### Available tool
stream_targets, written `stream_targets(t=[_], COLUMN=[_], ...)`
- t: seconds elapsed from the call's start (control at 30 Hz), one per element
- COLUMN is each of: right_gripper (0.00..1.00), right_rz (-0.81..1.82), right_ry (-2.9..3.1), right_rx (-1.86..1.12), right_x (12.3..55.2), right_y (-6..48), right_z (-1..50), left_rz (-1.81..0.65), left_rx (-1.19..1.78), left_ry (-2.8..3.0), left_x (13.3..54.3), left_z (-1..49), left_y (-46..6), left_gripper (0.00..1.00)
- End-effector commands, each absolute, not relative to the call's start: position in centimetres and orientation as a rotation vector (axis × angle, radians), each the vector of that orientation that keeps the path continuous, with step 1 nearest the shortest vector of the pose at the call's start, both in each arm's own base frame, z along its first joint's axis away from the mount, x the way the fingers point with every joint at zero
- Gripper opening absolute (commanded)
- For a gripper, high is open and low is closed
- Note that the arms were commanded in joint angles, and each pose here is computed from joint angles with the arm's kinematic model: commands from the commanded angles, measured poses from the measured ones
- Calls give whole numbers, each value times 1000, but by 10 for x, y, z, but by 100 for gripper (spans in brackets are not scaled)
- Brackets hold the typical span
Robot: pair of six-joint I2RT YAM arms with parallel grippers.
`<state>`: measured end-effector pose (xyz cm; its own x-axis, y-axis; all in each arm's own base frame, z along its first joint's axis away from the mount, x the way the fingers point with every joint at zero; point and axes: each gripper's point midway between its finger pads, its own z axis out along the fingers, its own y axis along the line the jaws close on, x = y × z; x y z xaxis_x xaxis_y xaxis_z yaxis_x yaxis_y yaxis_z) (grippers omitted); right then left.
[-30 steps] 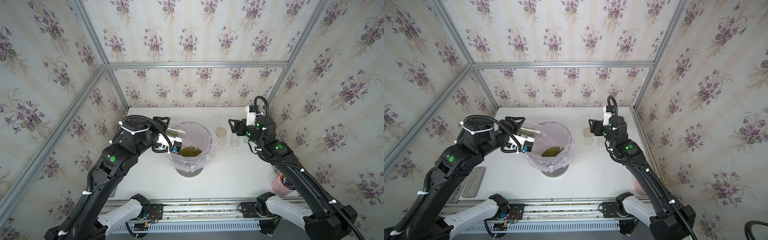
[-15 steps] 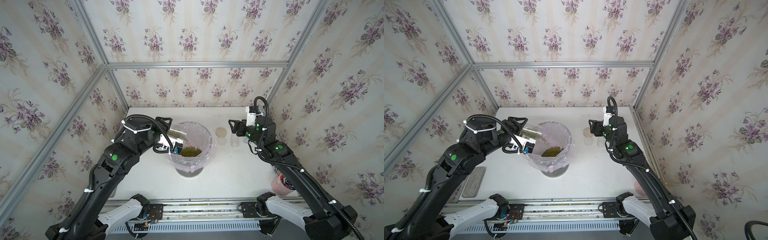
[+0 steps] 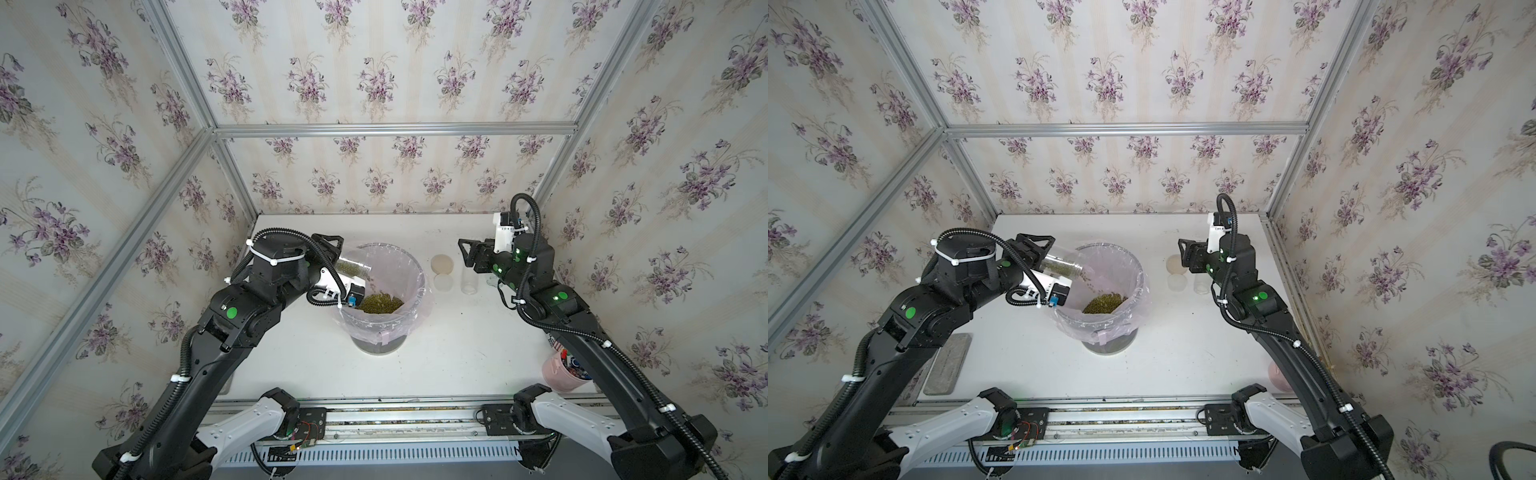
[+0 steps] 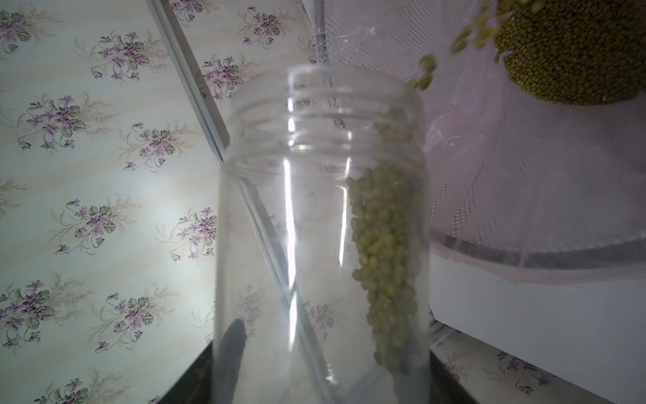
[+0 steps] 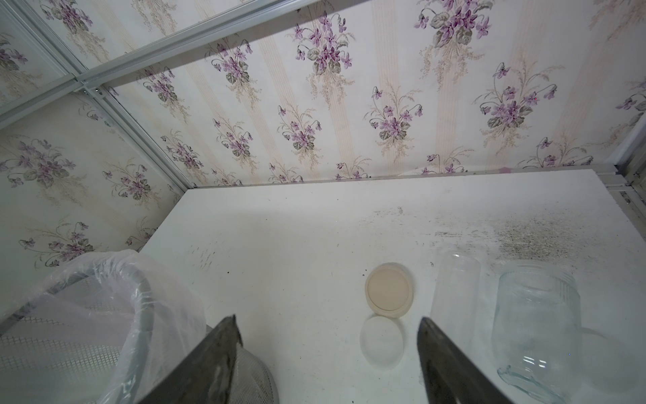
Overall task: Empty moldy mung beans from jars
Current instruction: Pour the moldy mung beans from the jar into the trash bin.
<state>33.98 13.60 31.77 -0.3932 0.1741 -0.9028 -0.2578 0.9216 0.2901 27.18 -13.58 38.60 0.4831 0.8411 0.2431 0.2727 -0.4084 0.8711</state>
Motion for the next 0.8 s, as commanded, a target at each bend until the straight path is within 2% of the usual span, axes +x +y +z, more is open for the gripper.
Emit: stream_targets(t=[0.0, 0.77], right_gripper=[78, 78], right_rz=[471, 470], right_ry=[1909, 1905], right_rx=[-48, -43], right_x=[338, 335], right_y=[135, 133], right_z=[321, 324], left_rz=[949, 932], left_rx=[1952, 1941], left_ry=[852, 844], left_x=[273, 271], left_z=[392, 395], left_y=[-135, -138], left_gripper=[0, 0])
